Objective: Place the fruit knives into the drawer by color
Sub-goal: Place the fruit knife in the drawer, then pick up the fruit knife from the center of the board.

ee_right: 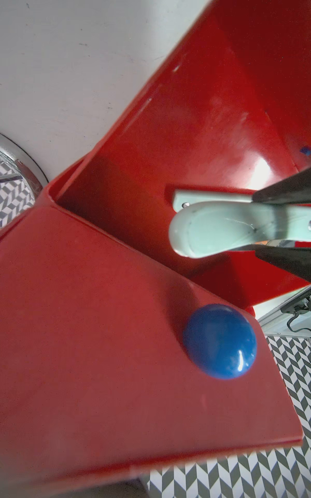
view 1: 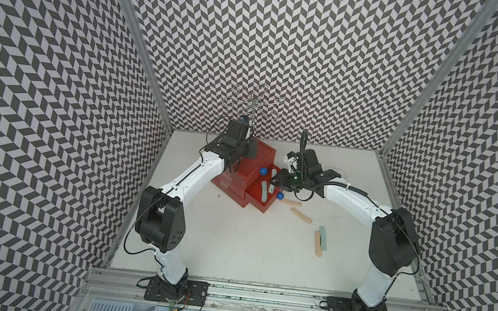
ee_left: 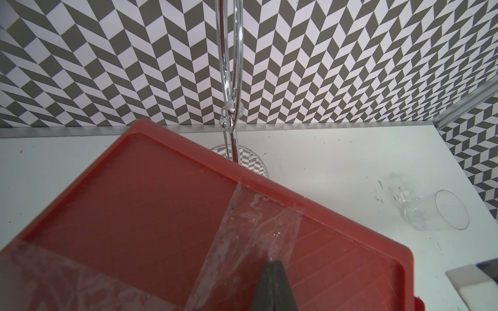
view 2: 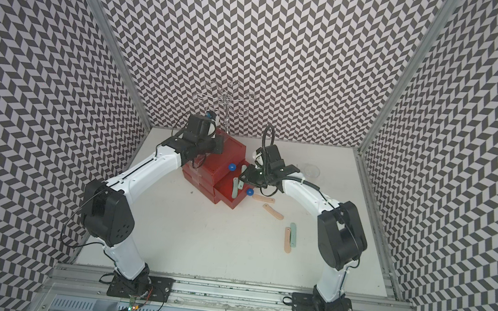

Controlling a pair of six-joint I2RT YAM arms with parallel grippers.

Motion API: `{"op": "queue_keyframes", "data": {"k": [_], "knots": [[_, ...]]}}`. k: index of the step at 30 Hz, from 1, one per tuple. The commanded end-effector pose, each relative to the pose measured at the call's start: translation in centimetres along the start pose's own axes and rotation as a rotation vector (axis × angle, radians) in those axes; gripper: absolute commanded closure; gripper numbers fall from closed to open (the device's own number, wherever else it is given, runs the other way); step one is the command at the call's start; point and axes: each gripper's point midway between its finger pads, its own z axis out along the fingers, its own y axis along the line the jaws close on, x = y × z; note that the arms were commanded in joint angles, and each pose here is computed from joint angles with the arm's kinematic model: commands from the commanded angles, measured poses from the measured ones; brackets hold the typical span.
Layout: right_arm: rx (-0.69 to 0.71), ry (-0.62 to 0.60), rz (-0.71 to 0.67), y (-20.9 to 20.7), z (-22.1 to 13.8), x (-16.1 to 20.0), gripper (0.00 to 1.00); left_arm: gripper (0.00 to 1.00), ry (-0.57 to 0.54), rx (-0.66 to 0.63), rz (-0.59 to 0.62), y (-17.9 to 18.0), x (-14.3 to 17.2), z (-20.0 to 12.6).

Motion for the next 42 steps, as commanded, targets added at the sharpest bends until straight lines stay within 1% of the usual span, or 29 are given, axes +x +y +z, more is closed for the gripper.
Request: {"op": "queue_keyframes", "data": {"k": [1,6,14,21,24,29,35,39,42], "knots": [[0.004,0.015,0.006,-0.5,1.1,0.7,0.8,1.0,0.395,-0.115,0.006,3.5,11.6,2.1],[0.008,0.024,0.011,-0.8,1.4,0.9,0.79,1.0,0.4,-0.116,0.007,3.5,11.7,2.2],[0.006,0.022,0.0,-0.7,1.3,0.8,0.68,1.0,0.401,-0.114,0.007,3.5,11.8,2.2],[0.0,0.015,-0.012,-0.2,0.9,0.5,0.67,1.0,0.401,-0.112,0.006,3.5,11.8,2.2],[-0.025,-0.001,-0.038,0.8,0.3,0.1,0.67,1.0,0.401,-0.113,0.004,3.5,11.8,2.2],[-0.038,-0.077,-0.108,3.0,-2.7,-1.5,0.67,1.0,0.402,-0.113,0.005,3.5,11.8,2.2],[0.049,-0.192,-0.182,4.7,-8.1,-3.4,0.67,1.0,0.4,-0.113,0.005,3.4,11.8,2.2],[0.117,-0.273,-0.212,4.7,-11.6,-3.8,0.66,1.0,0.399,-0.114,0.006,3.4,11.7,2.2],[0.196,-0.328,-0.199,3.2,-13.8,-3.3,0.65,1.0,0.398,-0.116,0.007,3.4,11.7,2.2]]}}
